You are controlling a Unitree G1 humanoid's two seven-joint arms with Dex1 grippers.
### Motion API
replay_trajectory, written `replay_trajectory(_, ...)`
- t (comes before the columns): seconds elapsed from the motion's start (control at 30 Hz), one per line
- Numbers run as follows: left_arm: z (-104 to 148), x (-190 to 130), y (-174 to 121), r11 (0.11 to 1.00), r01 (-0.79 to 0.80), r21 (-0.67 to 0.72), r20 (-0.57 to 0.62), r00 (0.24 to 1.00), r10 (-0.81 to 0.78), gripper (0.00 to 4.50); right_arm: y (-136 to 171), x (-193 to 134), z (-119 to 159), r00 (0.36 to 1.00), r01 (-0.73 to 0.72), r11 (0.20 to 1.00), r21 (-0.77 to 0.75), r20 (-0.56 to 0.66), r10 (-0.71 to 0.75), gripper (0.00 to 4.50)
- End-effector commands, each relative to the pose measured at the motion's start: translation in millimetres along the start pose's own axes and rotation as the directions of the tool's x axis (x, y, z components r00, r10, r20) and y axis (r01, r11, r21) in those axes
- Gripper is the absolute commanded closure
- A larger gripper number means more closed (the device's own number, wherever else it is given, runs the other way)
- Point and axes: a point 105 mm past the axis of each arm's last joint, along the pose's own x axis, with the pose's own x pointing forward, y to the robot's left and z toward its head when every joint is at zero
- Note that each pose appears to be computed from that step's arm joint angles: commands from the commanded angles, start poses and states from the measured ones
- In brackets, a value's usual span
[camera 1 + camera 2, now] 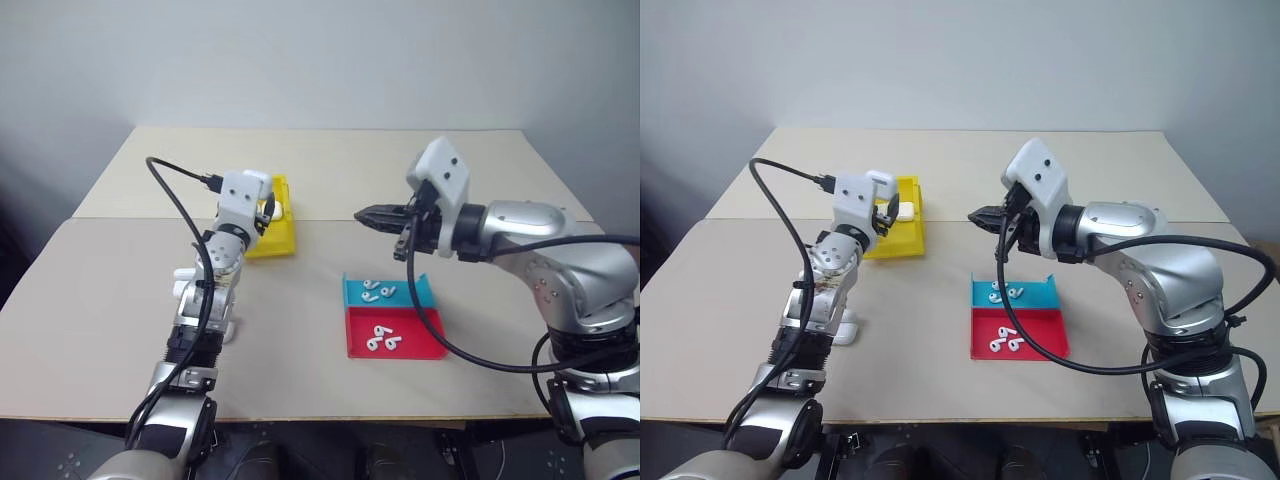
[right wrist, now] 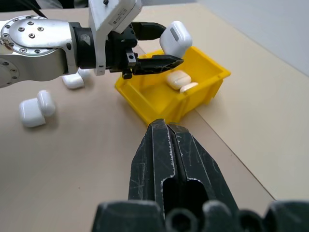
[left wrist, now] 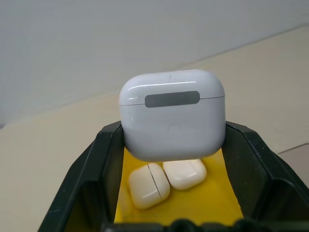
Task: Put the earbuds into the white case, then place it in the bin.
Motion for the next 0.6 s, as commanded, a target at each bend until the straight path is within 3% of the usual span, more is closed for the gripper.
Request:
replay_trajectory(0.03,16,6,5,0.999,-0.026,0.03,0.034,0.999,0.025,1.73,3,-5,8,1.0,0.017,0.999,-0.04,0.014,-0.016,4.47)
replay_trajectory(0.1,12,7,6,0.999,-0.026,0.026,0.015,1.0,0.026,1.73,4,-5,9,1.0,0.015,0.999,-0.037,0.018,-0.015,4.47)
replay_trajectory(0.13,11,8,6,1.0,-0.02,0.021,0.001,1.0,0.02,1.02,4,-6,10,1.0,0.014,0.999,-0.034,0.023,-0.013,4.5)
replay_trajectory(0.23,10,9,7,0.999,-0.021,0.024,-0.002,1.0,0.021,0.11,4,-8,11,1.0,0.014,0.999,-0.033,0.028,-0.014,4.5)
replay_trajectory(0.4,27,-3,13,0.998,-0.005,-0.063,0.105,0.994,0.011,0.05,2,-12,9,0.999,0.027,0.999,-0.024,0.03,-0.026,4.5)
replay_trajectory(0.6,41,-49,22,0.968,0.228,-0.103,0.21,0.956,-0.203,0.05,3,-17,1,0.99,0.084,0.995,-0.048,0.122,-0.078,4.5)
